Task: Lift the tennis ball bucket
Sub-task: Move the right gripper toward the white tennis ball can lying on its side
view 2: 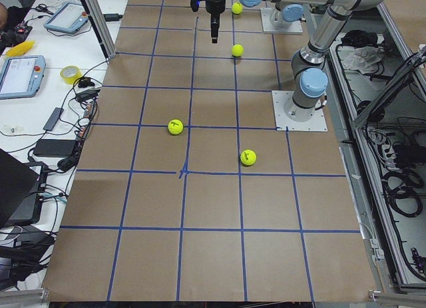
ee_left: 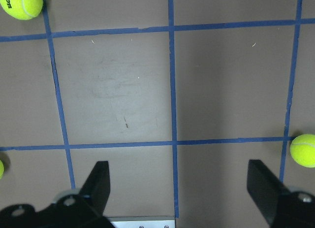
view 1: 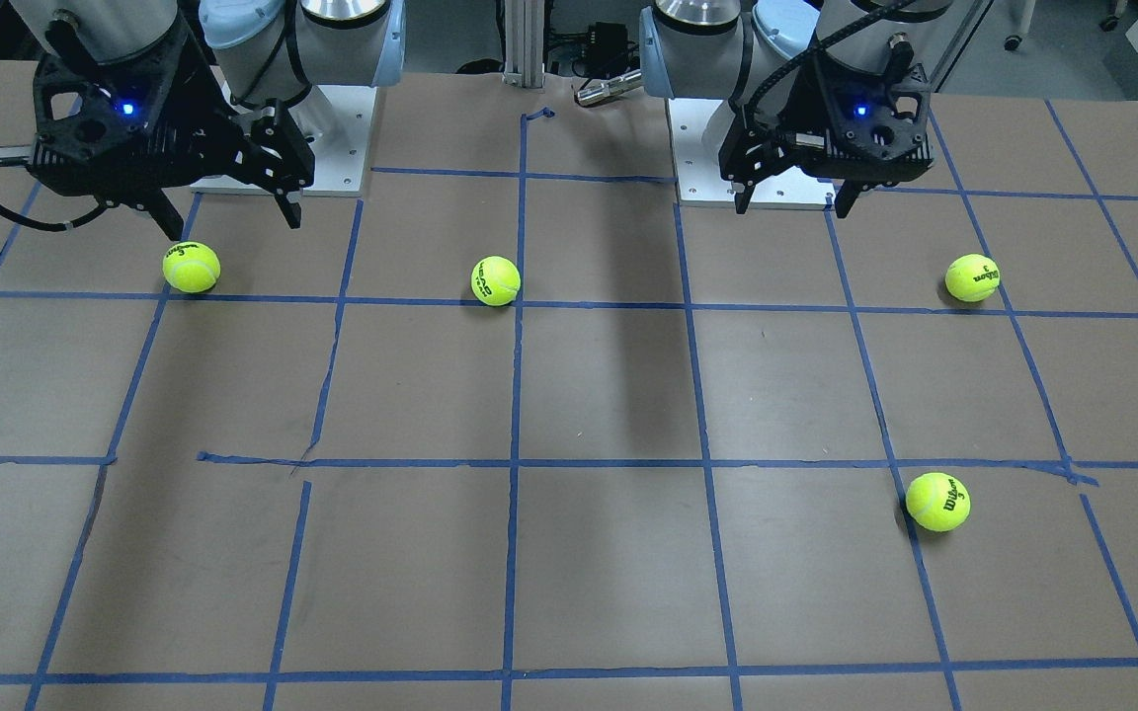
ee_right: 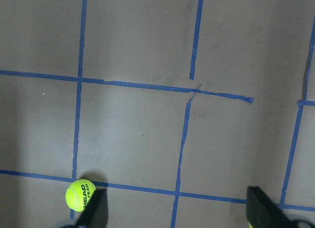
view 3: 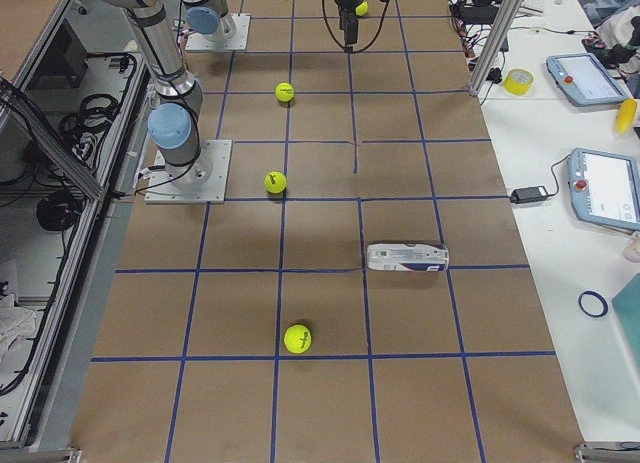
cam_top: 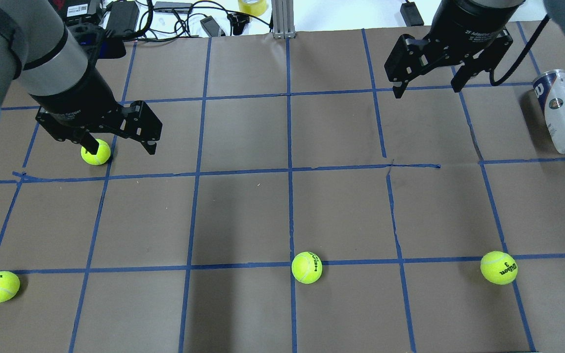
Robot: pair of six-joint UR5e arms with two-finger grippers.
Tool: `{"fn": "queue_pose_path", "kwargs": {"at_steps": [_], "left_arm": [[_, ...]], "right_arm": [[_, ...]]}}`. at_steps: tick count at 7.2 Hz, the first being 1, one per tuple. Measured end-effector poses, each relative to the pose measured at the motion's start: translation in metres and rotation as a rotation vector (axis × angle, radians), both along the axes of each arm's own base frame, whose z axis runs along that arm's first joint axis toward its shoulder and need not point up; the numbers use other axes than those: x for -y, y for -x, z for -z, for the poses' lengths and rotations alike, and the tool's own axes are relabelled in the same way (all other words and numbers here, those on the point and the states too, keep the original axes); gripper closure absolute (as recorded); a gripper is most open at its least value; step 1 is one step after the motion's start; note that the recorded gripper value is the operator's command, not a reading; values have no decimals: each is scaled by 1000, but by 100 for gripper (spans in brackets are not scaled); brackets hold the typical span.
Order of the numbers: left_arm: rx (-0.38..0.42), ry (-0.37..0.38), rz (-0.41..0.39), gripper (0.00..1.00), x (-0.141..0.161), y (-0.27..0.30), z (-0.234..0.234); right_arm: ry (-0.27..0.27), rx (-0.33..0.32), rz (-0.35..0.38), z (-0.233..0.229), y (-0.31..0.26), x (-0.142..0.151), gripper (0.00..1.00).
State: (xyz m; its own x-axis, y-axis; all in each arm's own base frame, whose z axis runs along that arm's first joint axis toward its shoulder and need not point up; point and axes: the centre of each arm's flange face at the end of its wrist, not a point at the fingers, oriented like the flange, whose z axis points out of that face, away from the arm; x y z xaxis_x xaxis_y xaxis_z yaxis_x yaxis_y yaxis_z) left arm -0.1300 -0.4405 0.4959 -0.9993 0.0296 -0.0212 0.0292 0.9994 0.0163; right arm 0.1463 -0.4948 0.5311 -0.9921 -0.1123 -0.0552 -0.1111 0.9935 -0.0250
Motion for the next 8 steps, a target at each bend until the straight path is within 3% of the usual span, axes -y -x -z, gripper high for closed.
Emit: {"fn": "queue_pose_path", "kwargs": {"at_steps": [2,5,8], "left_arm": [[0,-3,0,0,0,0,1],[0,-7,-2,0,1,-1,2],[4,-8,-4,0,1,-2,2]], "right_arm": [[-2,-6,1,1,2,0,0],[6,-107,37,-1,15,0,3],[11,-102,79,-2,15,-1,6]]}}
